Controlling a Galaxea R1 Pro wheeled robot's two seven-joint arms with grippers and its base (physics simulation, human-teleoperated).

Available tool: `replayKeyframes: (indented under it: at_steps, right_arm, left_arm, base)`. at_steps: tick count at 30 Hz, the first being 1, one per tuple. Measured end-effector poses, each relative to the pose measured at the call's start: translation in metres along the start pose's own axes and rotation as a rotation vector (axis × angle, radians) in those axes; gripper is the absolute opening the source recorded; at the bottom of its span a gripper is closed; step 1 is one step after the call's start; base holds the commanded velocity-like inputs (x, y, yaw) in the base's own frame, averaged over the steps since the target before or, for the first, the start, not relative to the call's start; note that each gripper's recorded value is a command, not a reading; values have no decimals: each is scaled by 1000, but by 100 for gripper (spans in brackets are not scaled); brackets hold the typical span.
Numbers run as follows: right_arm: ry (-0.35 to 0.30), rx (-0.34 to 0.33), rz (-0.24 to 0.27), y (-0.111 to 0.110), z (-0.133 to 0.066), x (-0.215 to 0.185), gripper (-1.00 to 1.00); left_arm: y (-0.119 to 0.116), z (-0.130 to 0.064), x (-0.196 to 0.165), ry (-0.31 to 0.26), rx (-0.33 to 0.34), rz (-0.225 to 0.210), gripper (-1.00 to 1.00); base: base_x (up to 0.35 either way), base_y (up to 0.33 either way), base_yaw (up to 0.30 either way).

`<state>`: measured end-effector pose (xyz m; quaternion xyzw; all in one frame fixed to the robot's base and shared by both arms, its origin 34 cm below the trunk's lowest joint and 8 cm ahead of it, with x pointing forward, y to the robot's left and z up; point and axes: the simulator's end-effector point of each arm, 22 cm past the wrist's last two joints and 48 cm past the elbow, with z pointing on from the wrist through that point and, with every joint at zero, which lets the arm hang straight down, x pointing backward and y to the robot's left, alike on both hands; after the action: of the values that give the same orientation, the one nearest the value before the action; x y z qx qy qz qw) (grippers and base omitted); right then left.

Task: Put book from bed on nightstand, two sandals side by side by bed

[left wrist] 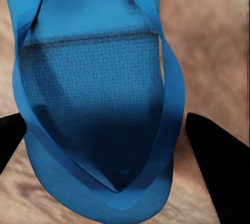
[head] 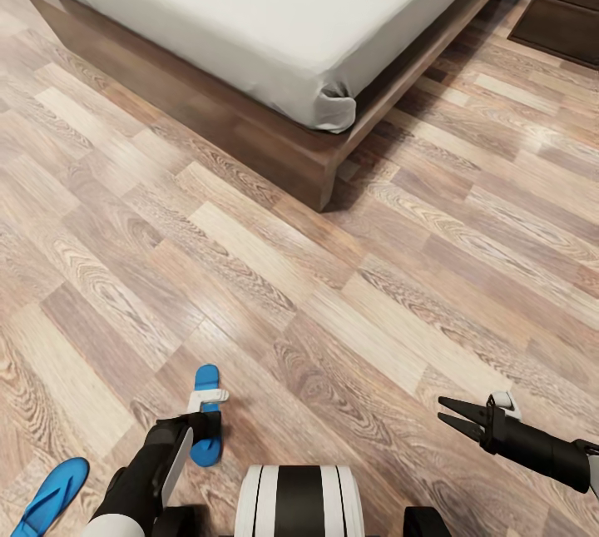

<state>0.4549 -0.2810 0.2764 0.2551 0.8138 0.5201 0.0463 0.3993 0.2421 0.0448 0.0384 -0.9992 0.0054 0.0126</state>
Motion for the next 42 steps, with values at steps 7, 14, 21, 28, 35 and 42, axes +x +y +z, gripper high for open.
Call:
replayKeyframes:
  at_steps: [7,14,21,28,35,42]
  right_arm:
    - [-9,-13,-23,12,-3,-3,100]
    - [-19,-27,-46,24,-7,-5,100]
    - [-28,-39,-70,36,-10,-8,100]
    - [-37,-53,-94,48,-14,-10,100]
    - [-48,-65,-117,60,-18,-12,100]
    - [-56,-76,-141,72,-22,-13,100]
  left_arm:
    - [-1,-10,-12,-28,3,1,-100]
    - [-3,-21,-24,-57,5,3,-100]
    - [-4,-32,-36,-86,7,3,-100]
    - [-5,-43,-48,-114,12,4,-100]
    - [-7,-55,-58,-141,18,3,-100]
    - [-4,-66,-69,-169,19,-4,-100]
  base:
    - [0,0,0]
    - [0,0,0]
    - [0,0,0]
    - [0,0,0]
    - [0,0,0]
    - [0,0,0]
